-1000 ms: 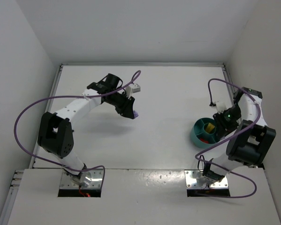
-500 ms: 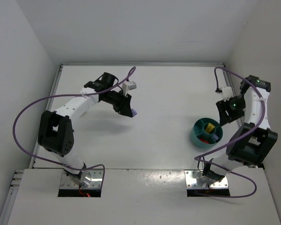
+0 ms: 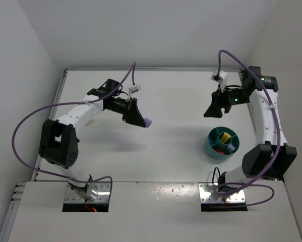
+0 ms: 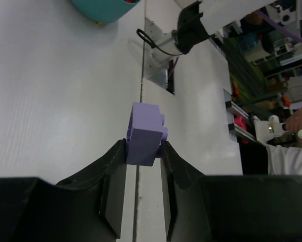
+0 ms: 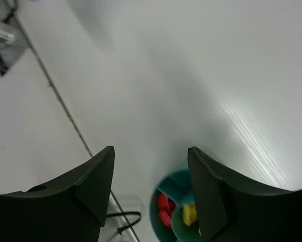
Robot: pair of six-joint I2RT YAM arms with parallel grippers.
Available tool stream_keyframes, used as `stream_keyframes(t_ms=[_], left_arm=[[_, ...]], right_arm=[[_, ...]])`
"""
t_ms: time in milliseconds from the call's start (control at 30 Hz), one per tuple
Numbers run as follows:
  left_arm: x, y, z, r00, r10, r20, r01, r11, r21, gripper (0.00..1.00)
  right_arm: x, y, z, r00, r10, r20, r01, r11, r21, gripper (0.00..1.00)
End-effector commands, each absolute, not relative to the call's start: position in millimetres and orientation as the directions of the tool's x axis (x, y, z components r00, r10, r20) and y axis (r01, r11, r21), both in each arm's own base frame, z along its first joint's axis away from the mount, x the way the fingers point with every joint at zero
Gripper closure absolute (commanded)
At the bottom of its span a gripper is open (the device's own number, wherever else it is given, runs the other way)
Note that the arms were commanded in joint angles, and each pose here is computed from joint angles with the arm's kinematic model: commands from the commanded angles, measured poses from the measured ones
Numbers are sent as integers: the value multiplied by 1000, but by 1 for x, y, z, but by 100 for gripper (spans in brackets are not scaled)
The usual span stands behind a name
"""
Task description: Sort the legos into containers by color
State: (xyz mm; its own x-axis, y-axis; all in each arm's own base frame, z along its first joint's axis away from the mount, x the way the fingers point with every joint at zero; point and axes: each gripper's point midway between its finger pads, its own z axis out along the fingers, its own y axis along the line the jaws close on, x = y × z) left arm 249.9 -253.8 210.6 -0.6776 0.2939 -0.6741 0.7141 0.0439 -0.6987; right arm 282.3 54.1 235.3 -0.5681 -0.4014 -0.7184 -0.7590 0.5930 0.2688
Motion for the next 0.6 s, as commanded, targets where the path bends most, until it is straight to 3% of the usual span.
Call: stream_keyframes(t_ms=[0, 267, 567], left_arm=[[228, -260, 241, -639, 258, -725, 725, -115, -680, 92], [213, -265, 239, -616, 275, -738, 730, -153, -666, 92], [218, -267, 240, -609, 276, -744, 738, -146, -658, 92]], right_arm=[[281, 111, 250, -559, -298, -774, -805, 417, 421, 40], [267, 218, 260, -647, -253, -719, -760, 136, 636, 36], [265, 282, 253, -732, -316, -604, -641, 19, 768, 36]])
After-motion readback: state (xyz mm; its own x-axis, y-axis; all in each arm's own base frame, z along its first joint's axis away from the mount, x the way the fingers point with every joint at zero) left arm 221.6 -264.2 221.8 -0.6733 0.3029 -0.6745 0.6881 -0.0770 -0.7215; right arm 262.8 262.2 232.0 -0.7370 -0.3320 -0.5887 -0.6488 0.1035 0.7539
